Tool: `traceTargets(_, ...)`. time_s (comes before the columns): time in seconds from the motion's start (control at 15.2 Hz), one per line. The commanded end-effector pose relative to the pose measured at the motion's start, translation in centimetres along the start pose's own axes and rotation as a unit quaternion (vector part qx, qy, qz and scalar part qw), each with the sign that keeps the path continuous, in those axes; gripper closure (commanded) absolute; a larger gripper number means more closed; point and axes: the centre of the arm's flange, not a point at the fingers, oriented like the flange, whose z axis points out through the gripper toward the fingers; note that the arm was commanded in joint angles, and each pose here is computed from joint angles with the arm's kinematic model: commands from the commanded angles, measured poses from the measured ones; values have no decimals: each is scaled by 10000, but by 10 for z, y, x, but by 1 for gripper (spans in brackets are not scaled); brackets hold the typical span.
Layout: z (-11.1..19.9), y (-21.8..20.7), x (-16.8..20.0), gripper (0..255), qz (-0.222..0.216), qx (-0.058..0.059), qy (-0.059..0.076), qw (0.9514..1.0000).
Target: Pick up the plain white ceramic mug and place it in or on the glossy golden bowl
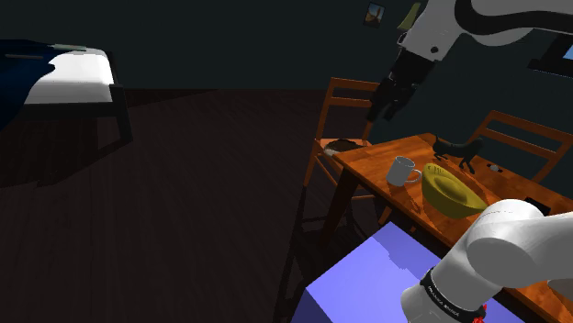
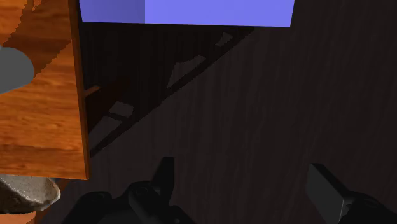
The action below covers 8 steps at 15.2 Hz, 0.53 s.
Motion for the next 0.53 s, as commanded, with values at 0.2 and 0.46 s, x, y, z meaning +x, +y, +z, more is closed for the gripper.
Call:
traceTargets(0.2, 16, 35, 0, 0, -25, -36, -73, 10000)
traceTargets(0.46, 38, 82, 0, 0, -59, -83, -170, 9998)
